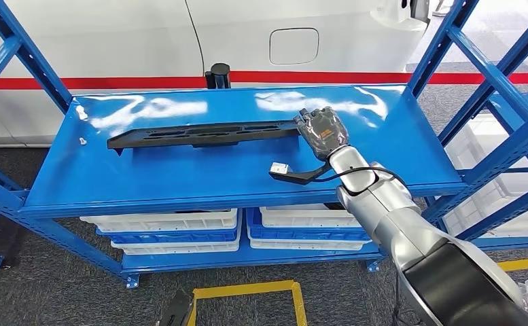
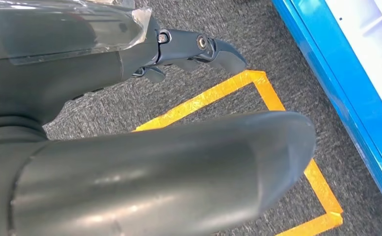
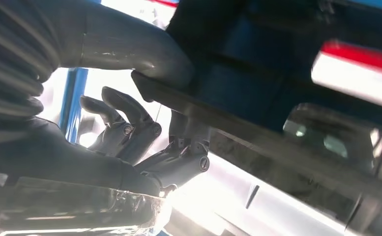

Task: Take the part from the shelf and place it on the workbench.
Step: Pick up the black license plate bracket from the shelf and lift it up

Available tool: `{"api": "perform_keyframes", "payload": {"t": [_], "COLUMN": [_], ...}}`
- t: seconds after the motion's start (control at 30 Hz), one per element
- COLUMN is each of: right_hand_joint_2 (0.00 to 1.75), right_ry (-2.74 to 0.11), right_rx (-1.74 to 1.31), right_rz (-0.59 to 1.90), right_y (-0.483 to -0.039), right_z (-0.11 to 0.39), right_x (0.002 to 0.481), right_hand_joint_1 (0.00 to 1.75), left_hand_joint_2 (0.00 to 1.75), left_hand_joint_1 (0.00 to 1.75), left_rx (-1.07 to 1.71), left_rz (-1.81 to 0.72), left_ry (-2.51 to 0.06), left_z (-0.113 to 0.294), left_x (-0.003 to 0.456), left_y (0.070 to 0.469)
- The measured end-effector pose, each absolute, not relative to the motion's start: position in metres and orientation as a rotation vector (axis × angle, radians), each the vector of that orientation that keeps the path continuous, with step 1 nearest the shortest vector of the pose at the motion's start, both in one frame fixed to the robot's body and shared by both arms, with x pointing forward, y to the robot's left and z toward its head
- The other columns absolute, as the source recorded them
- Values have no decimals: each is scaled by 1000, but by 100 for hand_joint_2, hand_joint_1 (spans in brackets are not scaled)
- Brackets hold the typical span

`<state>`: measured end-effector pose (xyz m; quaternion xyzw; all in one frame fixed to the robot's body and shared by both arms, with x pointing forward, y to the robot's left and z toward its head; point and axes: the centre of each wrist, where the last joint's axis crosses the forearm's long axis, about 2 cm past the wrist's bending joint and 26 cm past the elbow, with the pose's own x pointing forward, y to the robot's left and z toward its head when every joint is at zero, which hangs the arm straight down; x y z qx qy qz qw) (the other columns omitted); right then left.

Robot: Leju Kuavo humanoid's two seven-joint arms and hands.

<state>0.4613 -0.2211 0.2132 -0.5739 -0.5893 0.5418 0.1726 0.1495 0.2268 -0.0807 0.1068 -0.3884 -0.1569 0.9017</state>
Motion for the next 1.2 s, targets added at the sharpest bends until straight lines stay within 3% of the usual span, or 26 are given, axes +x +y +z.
{"api": "perform_keyframes", "payload": {"t": [0.4, 0.63, 1.2], "right_hand_joint_2": [175, 175, 175], "right_ry": [-2125, -2298, -2452], "right_rx": [-1451, -1462, -1591], "right_rz": [957, 633, 338], "right_y": [-217, -239, -293], "right_z": [273, 315, 347], "right_x": [450, 431, 394], "right_hand_joint_1": [175, 175, 175], "left_hand_joint_2": [0, 0, 0], "left_hand_joint_1": [0, 0, 0], "left_rx": [247, 266, 283], "left_rz": [-295, -277, -288], "left_ry": [-807, -804, -801], "left_z": [-83, -86, -87], "left_x": [143, 137, 134], "left_y": [231, 235, 242]}}
